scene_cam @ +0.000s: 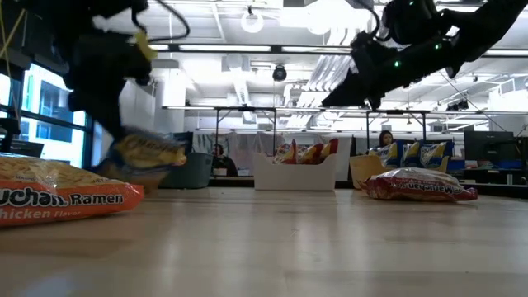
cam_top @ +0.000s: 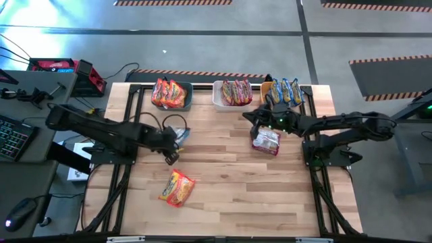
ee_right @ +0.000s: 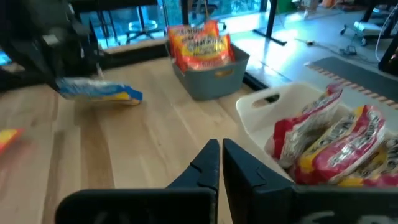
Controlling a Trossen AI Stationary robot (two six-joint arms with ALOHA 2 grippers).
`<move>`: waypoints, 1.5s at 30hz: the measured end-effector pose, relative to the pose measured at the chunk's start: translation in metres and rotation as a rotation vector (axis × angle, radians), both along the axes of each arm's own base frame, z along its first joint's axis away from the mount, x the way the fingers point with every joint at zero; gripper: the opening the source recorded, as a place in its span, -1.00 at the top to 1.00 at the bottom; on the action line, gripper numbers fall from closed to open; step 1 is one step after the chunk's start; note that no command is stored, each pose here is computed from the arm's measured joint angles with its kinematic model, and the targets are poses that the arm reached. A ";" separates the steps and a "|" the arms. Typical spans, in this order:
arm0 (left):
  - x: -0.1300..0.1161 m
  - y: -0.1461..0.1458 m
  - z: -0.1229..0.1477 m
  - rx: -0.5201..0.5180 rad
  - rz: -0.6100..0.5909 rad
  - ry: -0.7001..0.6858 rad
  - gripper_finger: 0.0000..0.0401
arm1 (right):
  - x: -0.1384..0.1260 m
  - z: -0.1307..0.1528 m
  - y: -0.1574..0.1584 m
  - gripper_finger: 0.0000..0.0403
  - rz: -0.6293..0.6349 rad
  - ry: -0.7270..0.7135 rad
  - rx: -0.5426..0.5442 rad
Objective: Sort Maruchan noodles
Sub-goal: Put the blue noodle pack into the yellow bin
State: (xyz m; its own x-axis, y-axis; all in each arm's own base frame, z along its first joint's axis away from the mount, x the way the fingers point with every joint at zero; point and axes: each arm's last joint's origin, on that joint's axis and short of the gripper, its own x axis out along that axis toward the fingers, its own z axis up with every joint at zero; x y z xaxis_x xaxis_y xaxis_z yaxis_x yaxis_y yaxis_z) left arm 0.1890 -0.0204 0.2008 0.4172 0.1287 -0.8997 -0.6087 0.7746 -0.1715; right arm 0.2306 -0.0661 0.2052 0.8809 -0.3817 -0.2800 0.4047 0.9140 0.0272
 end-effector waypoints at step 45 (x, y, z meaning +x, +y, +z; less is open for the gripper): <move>0.027 -0.004 0.027 0.141 -0.389 -0.470 1.00 | 0.223 0.021 0.028 -0.33 0.882 0.478 -0.215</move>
